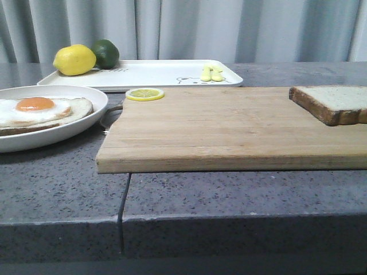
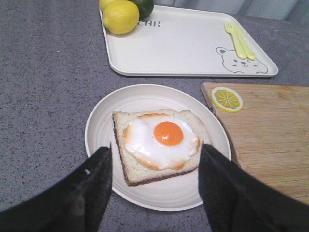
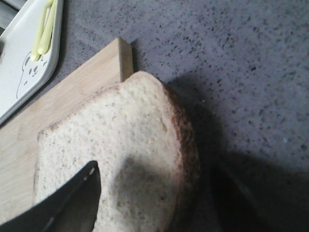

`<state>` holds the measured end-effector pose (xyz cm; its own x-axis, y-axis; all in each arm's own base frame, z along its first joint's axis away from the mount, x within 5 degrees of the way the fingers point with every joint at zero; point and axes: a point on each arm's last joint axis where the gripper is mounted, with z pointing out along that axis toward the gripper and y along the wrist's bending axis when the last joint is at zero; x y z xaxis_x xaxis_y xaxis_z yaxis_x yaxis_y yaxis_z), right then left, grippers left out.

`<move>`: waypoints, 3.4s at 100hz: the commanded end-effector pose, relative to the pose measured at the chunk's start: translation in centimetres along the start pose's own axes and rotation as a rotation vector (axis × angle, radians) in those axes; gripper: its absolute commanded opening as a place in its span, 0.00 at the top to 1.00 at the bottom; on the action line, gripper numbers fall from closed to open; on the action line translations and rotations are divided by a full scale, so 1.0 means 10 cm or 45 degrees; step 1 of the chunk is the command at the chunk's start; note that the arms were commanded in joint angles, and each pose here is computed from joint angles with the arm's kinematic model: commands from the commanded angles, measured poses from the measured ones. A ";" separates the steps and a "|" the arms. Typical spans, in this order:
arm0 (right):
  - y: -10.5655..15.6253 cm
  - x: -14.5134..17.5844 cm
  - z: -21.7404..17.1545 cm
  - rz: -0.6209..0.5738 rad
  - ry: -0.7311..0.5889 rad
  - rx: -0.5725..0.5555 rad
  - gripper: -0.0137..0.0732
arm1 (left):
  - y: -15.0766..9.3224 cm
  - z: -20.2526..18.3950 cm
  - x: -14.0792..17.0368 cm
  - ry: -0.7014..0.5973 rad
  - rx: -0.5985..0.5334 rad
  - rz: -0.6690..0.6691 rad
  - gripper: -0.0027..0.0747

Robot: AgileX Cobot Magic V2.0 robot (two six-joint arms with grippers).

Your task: Place bread and move sandwich to tray

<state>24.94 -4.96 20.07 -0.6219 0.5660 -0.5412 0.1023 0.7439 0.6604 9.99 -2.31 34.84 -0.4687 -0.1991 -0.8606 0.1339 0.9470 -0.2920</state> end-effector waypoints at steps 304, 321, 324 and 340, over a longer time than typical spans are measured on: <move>3.31 1.40 1.19 0.032 0.377 -0.531 0.91 | -0.04 -0.04 -0.15 -0.118 0.019 -0.018 0.49; 3.28 1.40 1.21 0.032 0.361 -0.504 0.89 | -0.04 -0.04 -0.15 -0.118 0.019 -0.018 0.49; 3.28 1.40 1.21 0.032 0.359 -0.502 0.86 | -0.04 -0.04 -0.15 -0.118 0.019 -0.018 0.49; 3.28 1.39 1.22 0.028 0.354 -0.499 0.61 | -0.04 -0.04 -0.15 -0.118 0.019 -0.018 0.49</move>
<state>29.21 31.82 24.39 -0.8287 0.3711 -0.4190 -0.1350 0.5941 0.7930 9.99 -2.31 34.84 -0.4687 -0.1991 -0.8606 0.1339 0.9470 -0.2920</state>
